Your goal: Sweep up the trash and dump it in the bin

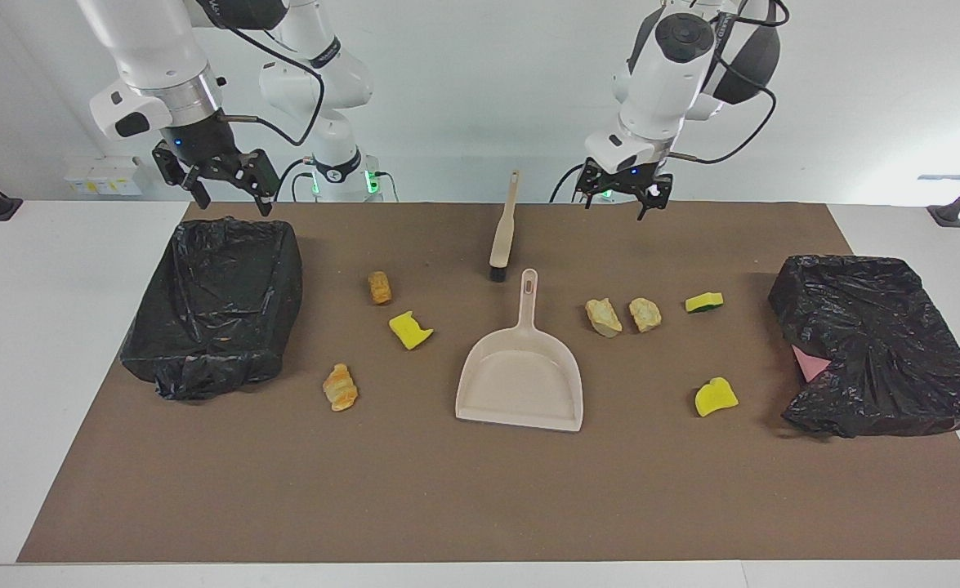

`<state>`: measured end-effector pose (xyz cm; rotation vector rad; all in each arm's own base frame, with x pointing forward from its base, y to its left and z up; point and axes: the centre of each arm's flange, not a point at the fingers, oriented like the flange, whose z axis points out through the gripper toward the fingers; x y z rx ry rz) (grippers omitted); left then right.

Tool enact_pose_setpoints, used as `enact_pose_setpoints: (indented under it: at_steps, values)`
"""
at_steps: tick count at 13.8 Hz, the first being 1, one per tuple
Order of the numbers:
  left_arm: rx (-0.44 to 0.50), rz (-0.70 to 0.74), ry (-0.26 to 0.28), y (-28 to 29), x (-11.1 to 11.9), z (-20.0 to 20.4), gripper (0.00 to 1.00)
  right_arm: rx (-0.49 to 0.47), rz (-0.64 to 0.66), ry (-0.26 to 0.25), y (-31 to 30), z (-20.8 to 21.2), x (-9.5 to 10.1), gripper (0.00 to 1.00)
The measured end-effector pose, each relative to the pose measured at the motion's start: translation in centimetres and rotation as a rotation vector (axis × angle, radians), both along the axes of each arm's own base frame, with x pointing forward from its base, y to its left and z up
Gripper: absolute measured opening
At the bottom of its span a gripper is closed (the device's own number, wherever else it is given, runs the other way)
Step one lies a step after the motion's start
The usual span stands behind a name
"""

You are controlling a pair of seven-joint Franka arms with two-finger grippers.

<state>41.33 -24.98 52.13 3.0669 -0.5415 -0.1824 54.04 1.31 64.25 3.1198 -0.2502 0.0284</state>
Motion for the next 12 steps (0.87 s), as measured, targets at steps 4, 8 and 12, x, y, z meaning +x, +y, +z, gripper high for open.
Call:
enact_pose_setpoints:
  at_steps: [4, 8, 12]
  values:
    - [0.0, -0.024, -0.025, -6.3, -5.6, -4.6, 1.0, 0.003, -0.002, -0.034, 1.8, -0.4, 0.7, 1.0]
    - [-0.016, -0.047, -0.06, -10.4, -11.4, -11.3, 1.0, 0.017, -0.023, -0.067, 9.2, -3.3, 2.8, 1.0]
    - [-0.034, -0.073, -0.083, -12.5, -16.5, -15.8, 1.0, 0.039, -0.082, -0.085, 17.7, -7.1, 3.5, 1.0]
